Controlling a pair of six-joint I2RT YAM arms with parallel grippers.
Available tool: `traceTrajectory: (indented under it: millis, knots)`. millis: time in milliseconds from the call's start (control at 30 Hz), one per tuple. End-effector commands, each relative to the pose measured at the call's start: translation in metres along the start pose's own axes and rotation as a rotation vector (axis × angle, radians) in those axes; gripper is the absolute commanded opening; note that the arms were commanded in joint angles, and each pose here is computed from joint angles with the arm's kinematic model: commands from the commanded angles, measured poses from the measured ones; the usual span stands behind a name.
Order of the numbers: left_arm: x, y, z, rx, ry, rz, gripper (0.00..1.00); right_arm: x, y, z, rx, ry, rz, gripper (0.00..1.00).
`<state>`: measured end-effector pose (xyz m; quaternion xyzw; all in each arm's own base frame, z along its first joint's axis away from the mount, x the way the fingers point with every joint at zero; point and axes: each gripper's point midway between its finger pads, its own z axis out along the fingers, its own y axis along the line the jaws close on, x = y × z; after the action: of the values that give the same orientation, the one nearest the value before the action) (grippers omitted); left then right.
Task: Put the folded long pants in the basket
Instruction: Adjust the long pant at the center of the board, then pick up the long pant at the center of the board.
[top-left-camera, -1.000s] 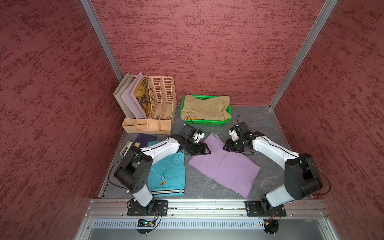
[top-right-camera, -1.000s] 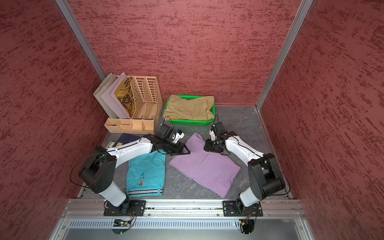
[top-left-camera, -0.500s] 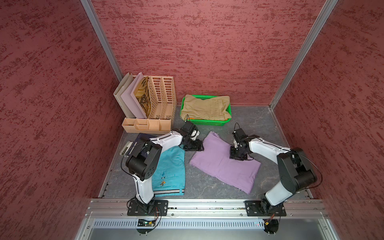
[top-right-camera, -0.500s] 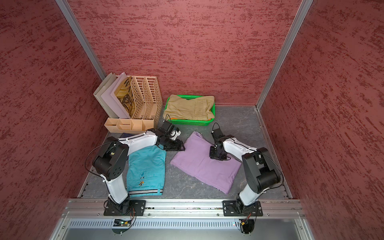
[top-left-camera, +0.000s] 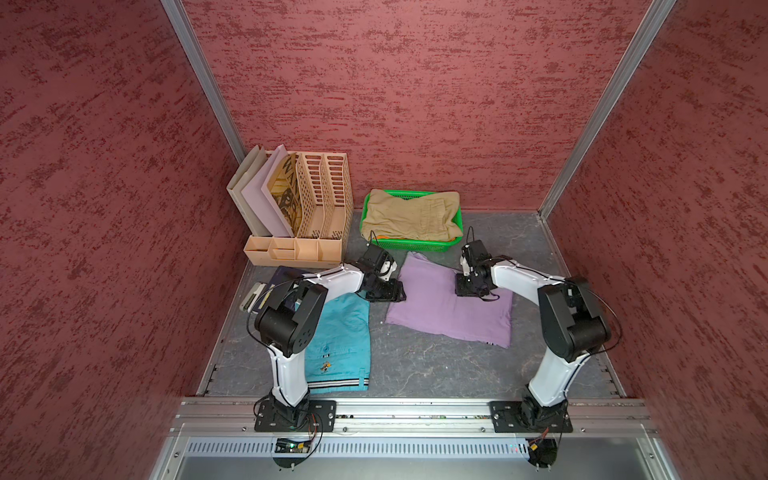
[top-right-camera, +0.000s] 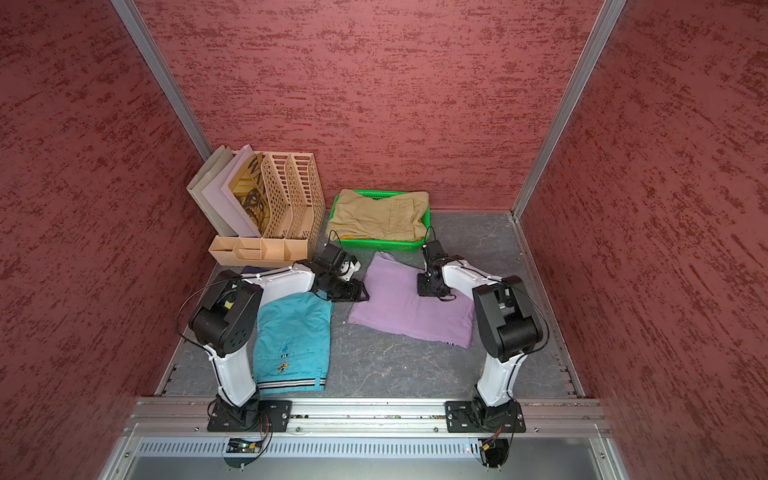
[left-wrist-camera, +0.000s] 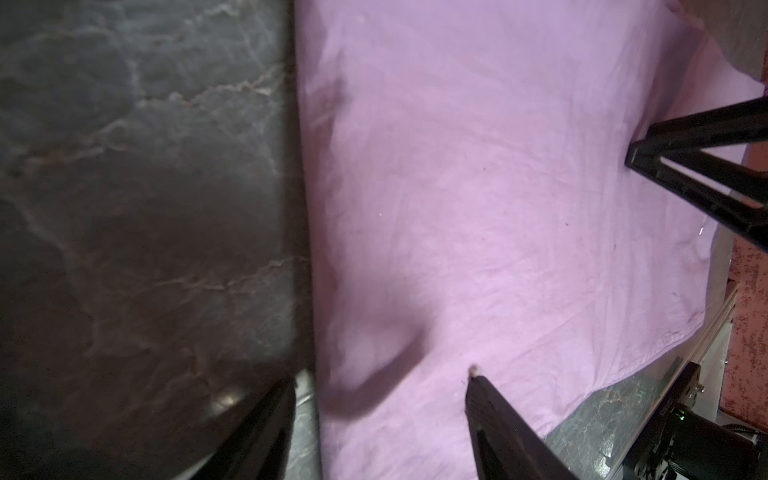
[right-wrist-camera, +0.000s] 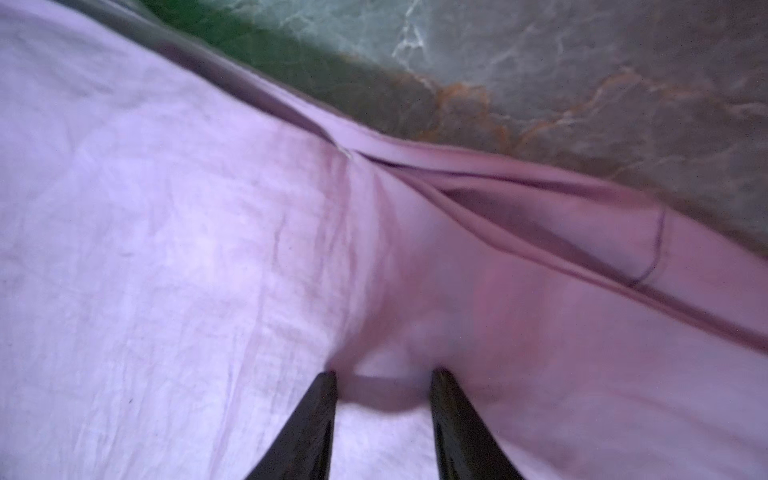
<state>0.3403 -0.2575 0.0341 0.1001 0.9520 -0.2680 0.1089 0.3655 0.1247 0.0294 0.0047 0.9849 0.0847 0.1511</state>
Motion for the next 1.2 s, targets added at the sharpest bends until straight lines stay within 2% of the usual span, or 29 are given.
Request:
traceTrajectory:
  millis: [0,133,367,567,700,1000,1067,1167]
  knots:
    - [-0.006,0.019,0.016,0.001,-0.019,-0.043,0.66,0.018,0.001,-0.002,-0.037,0.016,-0.002,0.42]
    - [-0.017,0.018,0.032,0.044,-0.047,-0.075,0.51,0.024,0.006,-0.011,-0.08,0.006,0.01,0.42]
    - [-0.011,0.015,0.042,0.099,-0.028,-0.088,0.43,0.017,0.001,-0.037,-0.076,-0.048,0.028,0.49]
    - [-0.007,0.015,0.036,0.106,-0.022,-0.102,0.15,0.006,-0.004,-0.055,-0.108,-0.095,0.09,0.51]
    - [-0.011,0.007,0.016,0.111,-0.053,-0.1,0.0,0.001,-0.016,-0.067,-0.109,-0.134,0.148,0.52]
    - [-0.009,-0.013,-0.055,0.046,-0.121,-0.139,0.0,0.027,-0.095,-0.075,0.015,-0.142,0.451,0.71]
    - [-0.007,-0.013,-0.059,0.038,-0.122,-0.141,0.0,0.036,-0.106,-0.073,0.046,-0.13,0.48,0.75]
    - [-0.001,-0.006,-0.052,0.02,-0.102,-0.144,0.0,0.05,-0.102,-0.062,0.022,-0.065,0.494,0.75]
